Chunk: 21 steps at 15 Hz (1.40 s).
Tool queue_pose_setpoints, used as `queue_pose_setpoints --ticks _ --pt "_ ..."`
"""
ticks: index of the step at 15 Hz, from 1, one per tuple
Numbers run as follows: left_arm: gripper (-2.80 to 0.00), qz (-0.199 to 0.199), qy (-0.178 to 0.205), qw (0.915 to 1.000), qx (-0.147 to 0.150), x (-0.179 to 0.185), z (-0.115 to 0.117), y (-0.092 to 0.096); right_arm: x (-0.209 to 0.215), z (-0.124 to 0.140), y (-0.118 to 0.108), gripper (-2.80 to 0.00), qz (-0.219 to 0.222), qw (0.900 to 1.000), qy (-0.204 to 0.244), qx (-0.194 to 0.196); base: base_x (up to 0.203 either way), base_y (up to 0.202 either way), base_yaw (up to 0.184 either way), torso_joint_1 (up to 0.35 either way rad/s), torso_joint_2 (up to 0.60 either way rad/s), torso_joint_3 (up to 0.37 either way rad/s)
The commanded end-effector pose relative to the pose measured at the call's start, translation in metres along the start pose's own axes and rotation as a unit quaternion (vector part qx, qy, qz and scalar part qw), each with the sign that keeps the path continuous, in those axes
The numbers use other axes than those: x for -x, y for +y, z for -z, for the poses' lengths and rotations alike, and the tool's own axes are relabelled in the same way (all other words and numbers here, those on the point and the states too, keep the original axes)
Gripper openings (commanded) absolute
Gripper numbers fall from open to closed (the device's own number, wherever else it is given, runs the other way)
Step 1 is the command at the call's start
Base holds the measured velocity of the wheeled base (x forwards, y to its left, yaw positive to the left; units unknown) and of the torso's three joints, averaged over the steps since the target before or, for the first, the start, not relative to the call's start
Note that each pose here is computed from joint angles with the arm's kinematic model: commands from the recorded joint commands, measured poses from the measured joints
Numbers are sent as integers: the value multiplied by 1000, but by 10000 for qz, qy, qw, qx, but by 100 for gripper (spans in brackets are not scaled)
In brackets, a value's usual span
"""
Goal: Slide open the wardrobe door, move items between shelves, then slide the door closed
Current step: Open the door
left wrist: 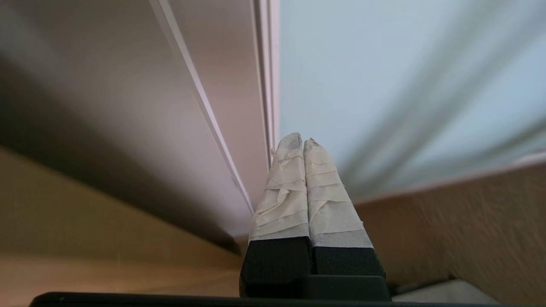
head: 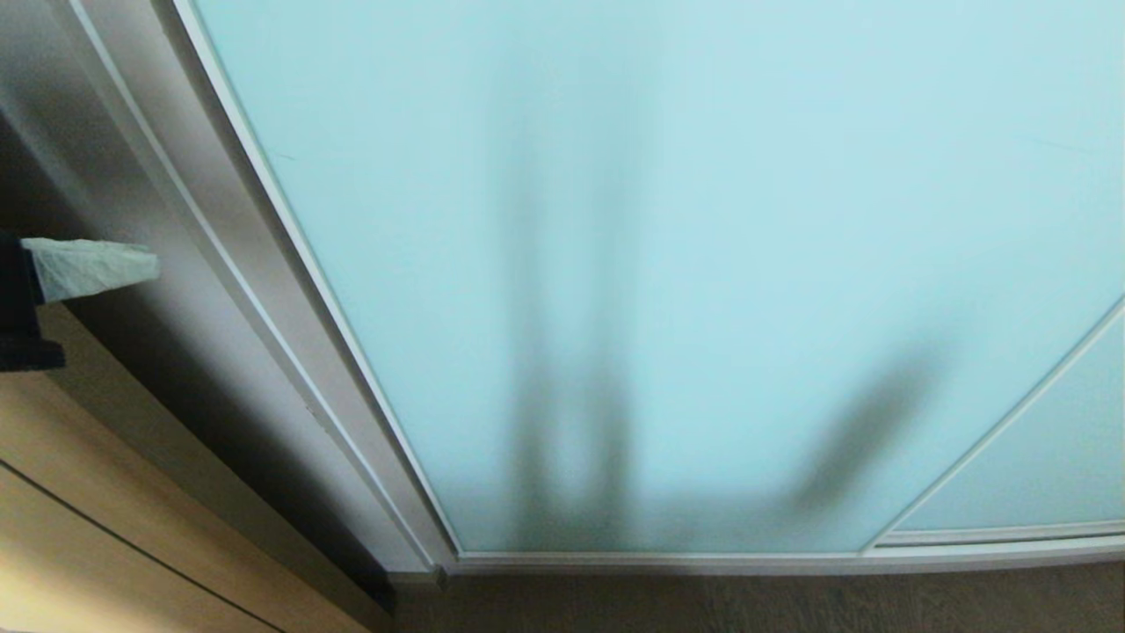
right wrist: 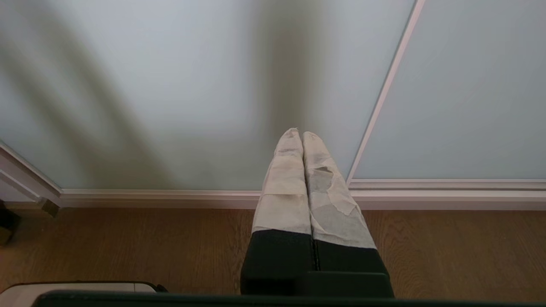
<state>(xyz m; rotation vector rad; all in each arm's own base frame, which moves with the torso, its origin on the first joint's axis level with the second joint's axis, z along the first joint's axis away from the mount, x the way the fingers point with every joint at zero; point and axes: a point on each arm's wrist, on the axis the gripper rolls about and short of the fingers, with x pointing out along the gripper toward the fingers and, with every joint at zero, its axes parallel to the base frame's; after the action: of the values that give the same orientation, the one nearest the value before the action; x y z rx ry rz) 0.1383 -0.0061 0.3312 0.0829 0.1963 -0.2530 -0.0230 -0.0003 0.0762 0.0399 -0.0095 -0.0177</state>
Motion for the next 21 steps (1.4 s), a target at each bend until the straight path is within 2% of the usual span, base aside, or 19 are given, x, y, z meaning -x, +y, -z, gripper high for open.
queue_pose_setpoints --ticks 1,5,9,14,16,18,21 --pt "-280 -15 59 10000 20 -17 2 4 0 0 0 -280 3 10000 7 0 0 0 0 0 0 0" --pt "-280 -19 19 10000 53 -40 5 9 0 0 0 -280 2 10000 7 0 0 0 0 0 0 0" --pt "-280 -26 -103 9996 276 -57 5 13 0 0 0 -280 3 10000 7 0 0 0 0 0 0 0" --pt "-280 -9 115 9992 377 -82 13 19 0 0 0 -280 3 10000 7 0 0 0 0 0 0 0" --pt "-280 -10 -35 9984 558 -86 11 20 0 0 0 -280 3 10000 7 0 0 0 0 0 0 0" --pt "-280 2 -90 9981 610 -89 11 20 0 0 0 -280 2 10000 7 0 0 0 0 0 0 0" --pt "-280 16 62 9980 634 -101 17 22 0 0 0 -280 2 10000 7 0 0 0 0 0 0 0"
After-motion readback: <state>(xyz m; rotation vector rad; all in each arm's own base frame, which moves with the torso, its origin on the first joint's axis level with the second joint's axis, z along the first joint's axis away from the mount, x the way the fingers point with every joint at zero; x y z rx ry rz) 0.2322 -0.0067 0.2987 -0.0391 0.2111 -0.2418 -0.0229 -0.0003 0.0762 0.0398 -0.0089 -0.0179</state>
